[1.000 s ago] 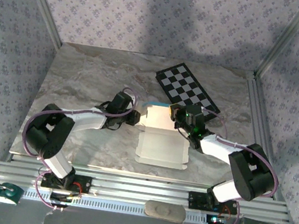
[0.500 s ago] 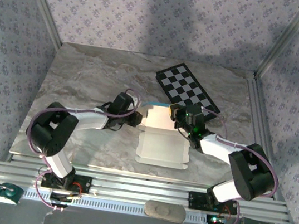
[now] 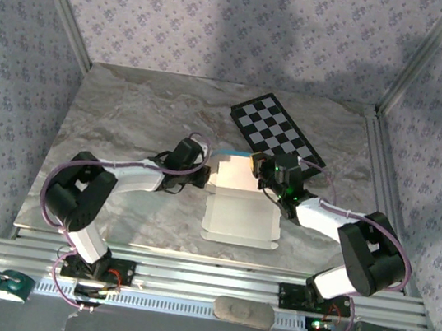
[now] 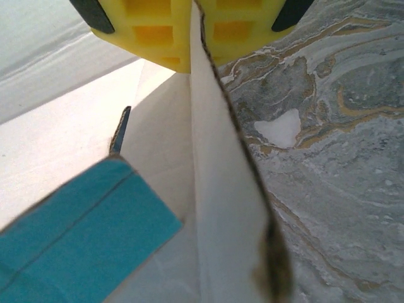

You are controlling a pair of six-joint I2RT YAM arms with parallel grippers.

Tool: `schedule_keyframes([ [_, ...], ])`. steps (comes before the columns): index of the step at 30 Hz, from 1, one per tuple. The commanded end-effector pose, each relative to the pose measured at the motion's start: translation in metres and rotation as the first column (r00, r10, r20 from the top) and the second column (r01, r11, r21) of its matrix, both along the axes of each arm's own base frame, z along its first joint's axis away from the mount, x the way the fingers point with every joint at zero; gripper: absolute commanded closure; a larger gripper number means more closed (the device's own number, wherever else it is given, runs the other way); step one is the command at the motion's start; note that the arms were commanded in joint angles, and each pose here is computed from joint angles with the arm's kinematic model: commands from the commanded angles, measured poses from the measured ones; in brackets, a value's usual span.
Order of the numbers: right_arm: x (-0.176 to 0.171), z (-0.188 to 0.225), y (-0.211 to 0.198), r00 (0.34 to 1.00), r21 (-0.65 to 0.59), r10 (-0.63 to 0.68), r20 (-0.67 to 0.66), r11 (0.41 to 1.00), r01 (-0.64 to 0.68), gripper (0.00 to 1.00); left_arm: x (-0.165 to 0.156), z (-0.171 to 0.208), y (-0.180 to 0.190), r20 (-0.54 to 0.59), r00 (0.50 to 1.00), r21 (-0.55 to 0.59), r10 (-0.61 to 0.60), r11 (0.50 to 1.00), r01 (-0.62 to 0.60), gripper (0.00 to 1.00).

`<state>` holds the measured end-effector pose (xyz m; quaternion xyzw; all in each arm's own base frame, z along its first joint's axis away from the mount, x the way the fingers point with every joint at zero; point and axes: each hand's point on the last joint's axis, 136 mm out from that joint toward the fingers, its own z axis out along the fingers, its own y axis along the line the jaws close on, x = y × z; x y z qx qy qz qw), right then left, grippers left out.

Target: Fold the paper box

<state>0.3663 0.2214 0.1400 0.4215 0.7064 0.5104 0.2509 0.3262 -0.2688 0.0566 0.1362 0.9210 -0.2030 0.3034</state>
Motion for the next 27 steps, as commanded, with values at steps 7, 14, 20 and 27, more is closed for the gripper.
schedule_keyframes([
  [7, 0.001, 0.001, 0.009, 1.0, -0.006, 0.007, -0.008, 1.0, -0.007, 1.0, 0.009, 0.002, 0.013, 0.147, 0.958, 0.288, 0.247, 0.916, -0.28, 1.0],
  [14, 0.0, -0.001, 0.005, 1.0, -0.011, 0.008, -0.005, 1.0, -0.008, 1.0, -0.009, 0.017, -0.022, 0.197, 0.963, 0.289, 0.186, 0.927, -0.238, 0.78],
  [20, 0.001, 0.001, -0.01, 1.0, -0.034, 0.028, 0.009, 0.999, -0.027, 1.0, -0.035, 0.069, -0.035, 0.154, 0.988, -0.003, 0.027, 1.0, -0.027, 0.33],
  [27, 0.007, 0.012, -0.023, 0.993, -0.012, 0.107, 0.049, 0.994, -0.107, 1.0, -0.021, 0.111, 0.037, 0.165, 0.98, -0.352, 0.111, 0.935, -0.046, 0.36],
])
